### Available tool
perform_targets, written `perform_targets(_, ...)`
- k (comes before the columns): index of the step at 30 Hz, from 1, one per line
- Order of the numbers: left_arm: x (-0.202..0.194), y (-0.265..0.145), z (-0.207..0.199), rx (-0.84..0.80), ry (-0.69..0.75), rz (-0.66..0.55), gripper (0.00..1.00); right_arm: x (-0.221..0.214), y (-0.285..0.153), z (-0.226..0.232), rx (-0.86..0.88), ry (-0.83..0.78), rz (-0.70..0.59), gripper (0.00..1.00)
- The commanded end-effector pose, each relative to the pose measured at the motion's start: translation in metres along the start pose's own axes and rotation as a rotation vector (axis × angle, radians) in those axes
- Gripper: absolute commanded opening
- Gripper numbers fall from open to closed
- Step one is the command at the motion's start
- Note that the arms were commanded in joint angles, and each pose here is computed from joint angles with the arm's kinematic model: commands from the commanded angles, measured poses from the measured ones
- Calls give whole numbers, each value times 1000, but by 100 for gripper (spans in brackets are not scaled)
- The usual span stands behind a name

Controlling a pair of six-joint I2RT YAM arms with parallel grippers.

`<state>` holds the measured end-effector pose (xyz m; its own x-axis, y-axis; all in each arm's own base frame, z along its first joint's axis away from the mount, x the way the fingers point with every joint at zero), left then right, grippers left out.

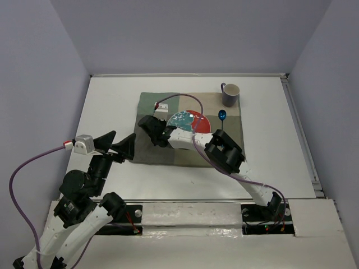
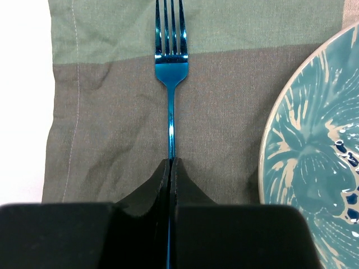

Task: Set the dinner table for one person

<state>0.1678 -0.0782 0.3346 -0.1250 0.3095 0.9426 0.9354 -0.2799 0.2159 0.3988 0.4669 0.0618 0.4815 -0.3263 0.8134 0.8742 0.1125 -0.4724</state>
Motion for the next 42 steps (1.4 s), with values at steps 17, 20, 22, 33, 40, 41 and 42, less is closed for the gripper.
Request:
perform_targets(17, 8, 3, -1, 1, -5, -41, 99, 12, -24, 19, 24, 127, 10, 3)
perform_targets(20, 7, 3, -1, 3, -2, -37, 99, 11, -23, 19, 23, 127, 13, 31)
perform_targets(22, 7, 4, 0, 6, 0, -36, 99, 13, -25, 22, 34, 132, 17, 42)
perform_targets(33, -1, 8, 12, 99, 19, 2, 99, 114, -96, 45, 219, 109, -88, 77)
perform_targets(40, -2, 17, 27, 244, 60, 75, 99, 199, -175, -10, 272, 85, -213, 100)
perform_targets(41, -1, 19, 27, 250, 68, 85, 99, 207, -188, -20, 290, 30, -231, 100)
perform_targets(42, -2, 24, 25, 247, 91, 103, 99, 221, -215, -41, 313, 25, -257, 100)
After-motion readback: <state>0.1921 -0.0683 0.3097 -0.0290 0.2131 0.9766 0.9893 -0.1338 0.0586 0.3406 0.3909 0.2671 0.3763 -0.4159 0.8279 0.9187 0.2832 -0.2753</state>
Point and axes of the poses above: each gripper's point midway between its finger pads, its own y axis out along the fingers, its own z axis along the line the jaws close on, x = y × z, the point moved 2 cm from there along -y, back along the fingers, and after that the axes turned 8 degrees about y, right-handed, at the moved point
